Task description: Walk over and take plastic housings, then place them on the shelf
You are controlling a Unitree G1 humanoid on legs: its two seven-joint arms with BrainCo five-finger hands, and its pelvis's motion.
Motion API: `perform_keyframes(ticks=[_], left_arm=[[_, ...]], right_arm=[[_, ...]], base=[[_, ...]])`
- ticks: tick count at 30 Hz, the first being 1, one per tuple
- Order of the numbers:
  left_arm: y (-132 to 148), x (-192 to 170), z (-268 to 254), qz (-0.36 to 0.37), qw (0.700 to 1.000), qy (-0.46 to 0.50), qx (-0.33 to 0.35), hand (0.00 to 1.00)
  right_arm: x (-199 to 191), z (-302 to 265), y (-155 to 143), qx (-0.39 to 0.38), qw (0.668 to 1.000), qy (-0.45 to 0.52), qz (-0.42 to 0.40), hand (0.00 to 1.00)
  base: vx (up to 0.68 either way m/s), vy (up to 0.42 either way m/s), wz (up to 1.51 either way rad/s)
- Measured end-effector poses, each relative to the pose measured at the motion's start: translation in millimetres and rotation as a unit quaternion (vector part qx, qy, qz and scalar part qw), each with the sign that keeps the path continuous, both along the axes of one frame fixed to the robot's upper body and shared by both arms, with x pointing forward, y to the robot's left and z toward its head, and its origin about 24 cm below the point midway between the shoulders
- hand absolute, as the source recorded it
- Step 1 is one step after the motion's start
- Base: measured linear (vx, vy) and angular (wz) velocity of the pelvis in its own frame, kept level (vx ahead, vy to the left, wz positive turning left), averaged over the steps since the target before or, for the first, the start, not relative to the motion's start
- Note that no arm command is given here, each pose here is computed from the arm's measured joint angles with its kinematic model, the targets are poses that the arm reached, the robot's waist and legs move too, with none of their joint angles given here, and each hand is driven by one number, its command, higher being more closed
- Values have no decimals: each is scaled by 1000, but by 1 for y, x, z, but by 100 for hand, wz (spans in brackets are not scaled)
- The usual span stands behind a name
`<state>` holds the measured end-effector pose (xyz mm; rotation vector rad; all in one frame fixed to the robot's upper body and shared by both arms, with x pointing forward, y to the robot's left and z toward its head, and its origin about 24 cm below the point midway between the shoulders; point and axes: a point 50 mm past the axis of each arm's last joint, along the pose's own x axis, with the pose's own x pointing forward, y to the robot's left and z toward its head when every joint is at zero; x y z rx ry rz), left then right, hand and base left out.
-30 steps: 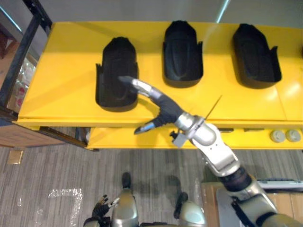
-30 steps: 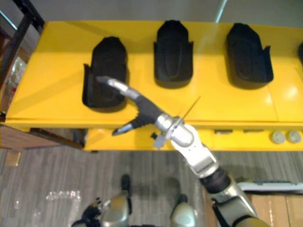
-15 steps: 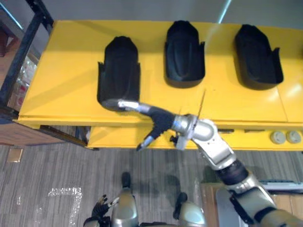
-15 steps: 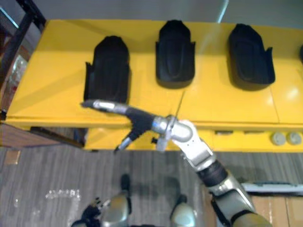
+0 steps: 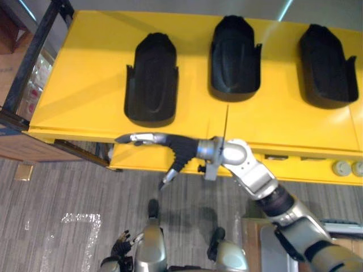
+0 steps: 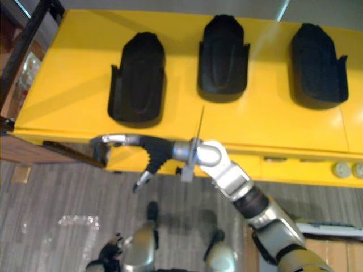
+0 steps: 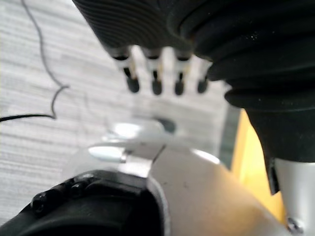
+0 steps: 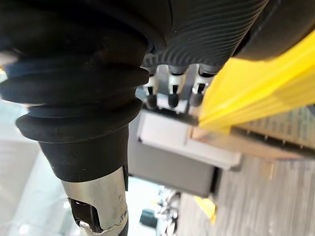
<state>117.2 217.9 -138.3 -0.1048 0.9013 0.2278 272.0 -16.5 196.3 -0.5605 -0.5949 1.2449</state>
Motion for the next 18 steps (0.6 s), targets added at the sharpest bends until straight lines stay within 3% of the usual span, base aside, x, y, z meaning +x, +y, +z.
perform_keyframes(ticks=[18], left_arm=[[-9, 15, 5, -24, 1000, -19, -6, 0]], right_arm=[[51, -7, -16, -21, 985, -59, -162, 0]], base=[[-34, 3, 3]])
